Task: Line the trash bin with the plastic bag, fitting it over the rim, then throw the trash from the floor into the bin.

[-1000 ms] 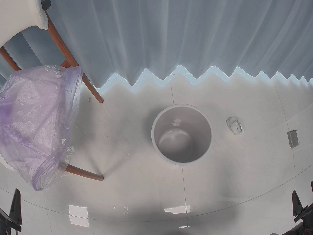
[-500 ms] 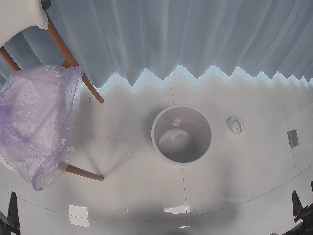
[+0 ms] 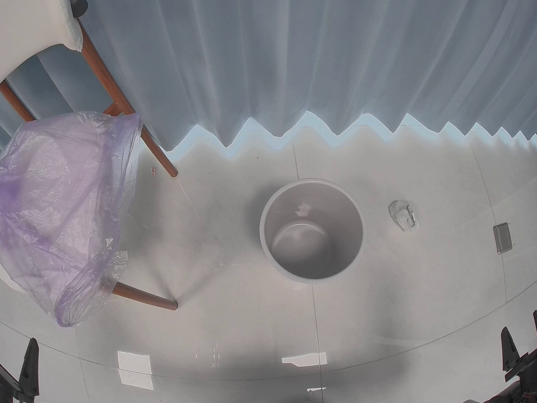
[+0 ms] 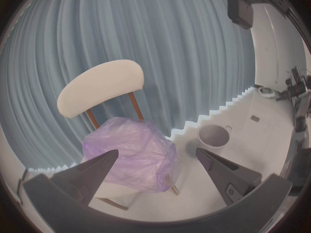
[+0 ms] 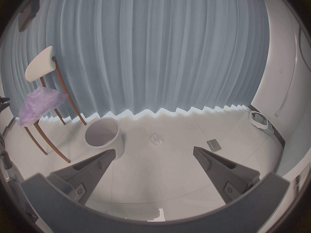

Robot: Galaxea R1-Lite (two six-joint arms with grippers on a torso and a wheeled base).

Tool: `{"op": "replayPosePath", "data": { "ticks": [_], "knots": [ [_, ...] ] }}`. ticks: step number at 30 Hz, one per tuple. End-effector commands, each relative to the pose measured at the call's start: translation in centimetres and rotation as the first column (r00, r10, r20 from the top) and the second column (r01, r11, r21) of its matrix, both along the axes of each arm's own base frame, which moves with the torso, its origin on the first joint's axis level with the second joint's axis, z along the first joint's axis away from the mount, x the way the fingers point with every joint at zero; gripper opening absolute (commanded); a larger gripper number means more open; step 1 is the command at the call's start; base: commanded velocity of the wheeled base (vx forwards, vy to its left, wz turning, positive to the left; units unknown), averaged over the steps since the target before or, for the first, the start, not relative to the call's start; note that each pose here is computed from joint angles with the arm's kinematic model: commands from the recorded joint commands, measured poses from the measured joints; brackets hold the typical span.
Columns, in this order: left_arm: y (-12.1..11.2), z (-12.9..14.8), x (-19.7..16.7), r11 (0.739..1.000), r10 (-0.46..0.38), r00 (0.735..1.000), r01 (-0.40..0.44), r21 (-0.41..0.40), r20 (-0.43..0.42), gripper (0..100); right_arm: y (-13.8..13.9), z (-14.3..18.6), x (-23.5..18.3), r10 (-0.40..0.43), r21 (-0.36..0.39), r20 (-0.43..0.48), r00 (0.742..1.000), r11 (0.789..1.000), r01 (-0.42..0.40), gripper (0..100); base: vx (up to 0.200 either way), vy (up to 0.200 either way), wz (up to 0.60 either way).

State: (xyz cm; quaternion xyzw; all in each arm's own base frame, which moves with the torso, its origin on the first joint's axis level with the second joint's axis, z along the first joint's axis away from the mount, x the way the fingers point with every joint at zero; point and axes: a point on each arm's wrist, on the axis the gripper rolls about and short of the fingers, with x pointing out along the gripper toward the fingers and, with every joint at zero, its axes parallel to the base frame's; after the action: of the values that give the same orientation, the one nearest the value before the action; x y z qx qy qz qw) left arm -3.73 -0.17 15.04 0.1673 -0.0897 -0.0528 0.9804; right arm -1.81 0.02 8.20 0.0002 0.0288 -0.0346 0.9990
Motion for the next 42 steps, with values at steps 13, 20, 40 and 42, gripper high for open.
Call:
{"op": "replayPosePath", "data": {
  "ticks": [13, 20, 40, 42],
  "knots": [
    [-0.5, 7.2, 4.9, 0.936, -0.173, 0.979, 0.198, 0.292, -0.109, 100, 0.0, -0.5, 0.1, 0.0, 0.001, -0.017, 1.0, 1.0, 0.0, 100, 0.0, 0.0, 0.0],
    [-1.6, 8.4, 8.1, 0.859, -0.394, 0.891, 0.444, 0.256, -0.225, 100, 0.0, -0.5, 0.1, 0.0, 0.001, -0.017, 1.0, 1.0, 0.0, 100, 0.0, 0.0, 0.0],
    [-4.4, 6.0, 11.7, 0.741, -0.501, 0.718, 0.644, 0.19, -0.483, 100, 0.0, -0.5, 0.1, 0.002, 0.001, -0.017, 1.0, 1.0, -0.002, 100, 0.0, 0.0, 0.0],
    [-4.3, 6.2, 11.9, 0.783, -0.421, 0.769, 0.576, 0.235, -0.48, 100, 0.0, -0.5, 0.1, -0.001, 0.001, -0.017, 1.0, 1.0, 0.001, 100, 0.0, 0.0, 0.0]
  ]
}}
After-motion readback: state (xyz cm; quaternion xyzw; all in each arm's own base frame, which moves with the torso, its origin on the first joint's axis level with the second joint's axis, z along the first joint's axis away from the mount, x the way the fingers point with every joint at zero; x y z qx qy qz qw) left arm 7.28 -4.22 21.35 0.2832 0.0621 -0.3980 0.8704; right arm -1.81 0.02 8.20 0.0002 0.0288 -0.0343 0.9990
